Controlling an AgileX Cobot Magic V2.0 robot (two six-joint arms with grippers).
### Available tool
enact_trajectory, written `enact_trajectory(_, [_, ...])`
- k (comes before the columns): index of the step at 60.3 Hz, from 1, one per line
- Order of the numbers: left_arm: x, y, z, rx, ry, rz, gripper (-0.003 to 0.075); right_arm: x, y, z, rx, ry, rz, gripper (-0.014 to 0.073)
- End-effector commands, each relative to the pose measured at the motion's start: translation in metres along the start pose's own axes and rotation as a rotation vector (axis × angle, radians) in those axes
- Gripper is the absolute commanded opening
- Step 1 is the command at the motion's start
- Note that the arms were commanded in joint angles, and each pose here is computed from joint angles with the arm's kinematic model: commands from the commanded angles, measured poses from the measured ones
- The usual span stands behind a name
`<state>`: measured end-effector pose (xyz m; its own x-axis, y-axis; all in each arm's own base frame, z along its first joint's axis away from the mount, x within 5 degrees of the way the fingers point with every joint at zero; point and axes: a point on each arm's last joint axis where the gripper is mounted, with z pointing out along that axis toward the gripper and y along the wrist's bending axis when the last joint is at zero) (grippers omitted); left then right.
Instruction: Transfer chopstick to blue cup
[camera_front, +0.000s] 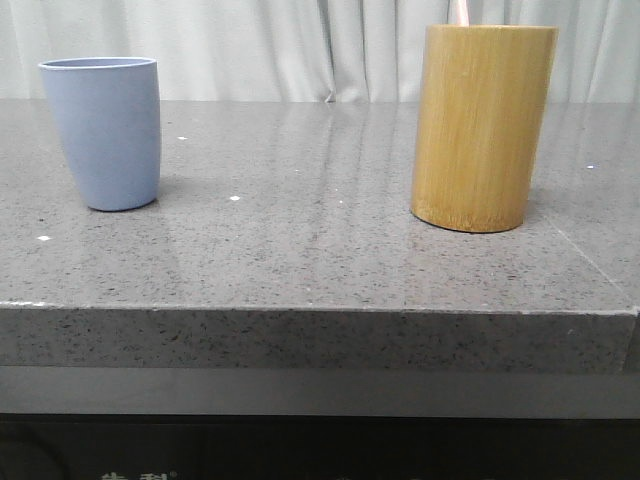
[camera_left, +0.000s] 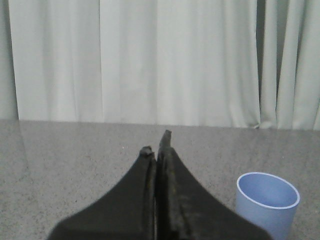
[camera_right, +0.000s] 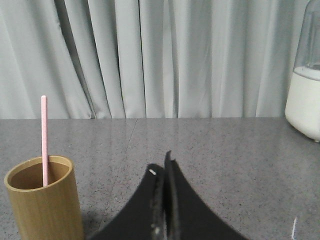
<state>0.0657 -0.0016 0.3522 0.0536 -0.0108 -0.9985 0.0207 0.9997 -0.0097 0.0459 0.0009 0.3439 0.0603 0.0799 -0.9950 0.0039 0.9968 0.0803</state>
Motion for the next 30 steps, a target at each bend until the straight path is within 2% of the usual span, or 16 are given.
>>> enact_trajectory(1, [-0.019, 0.0, 0.02, -0.003, -0.007, -0.01, -0.0019, -0.027, 0.001, 0.015, 0.01, -0.004, -0.009, -0.0087])
enact_trajectory(15, [-0.018, 0.001, 0.037, -0.005, 0.03, -0.011, -0.0016, -0.031, 0.001, 0.037, 0.015, 0.081, -0.007, -0.0086])
enact_trajectory(19, [-0.018, 0.001, 0.037, -0.005, 0.024, -0.011, 0.002, -0.03, 0.001, 0.037, 0.015, 0.085, -0.007, -0.0066])
enact_trajectory(25, [-0.019, 0.001, 0.037, -0.005, 0.022, -0.011, 0.019, -0.031, 0.001, 0.037, 0.015, 0.084, -0.007, 0.0057])
enact_trajectory(27, [-0.019, 0.001, 0.037, -0.005, 0.022, -0.011, 0.0274, -0.031, 0.001, 0.037, 0.015, 0.084, -0.007, 0.013])
enact_trajectory(30, [-0.018, 0.001, 0.037, -0.005, 0.023, -0.011, 0.0421, -0.031, 0.001, 0.037, 0.015, 0.084, -0.007, 0.0289])
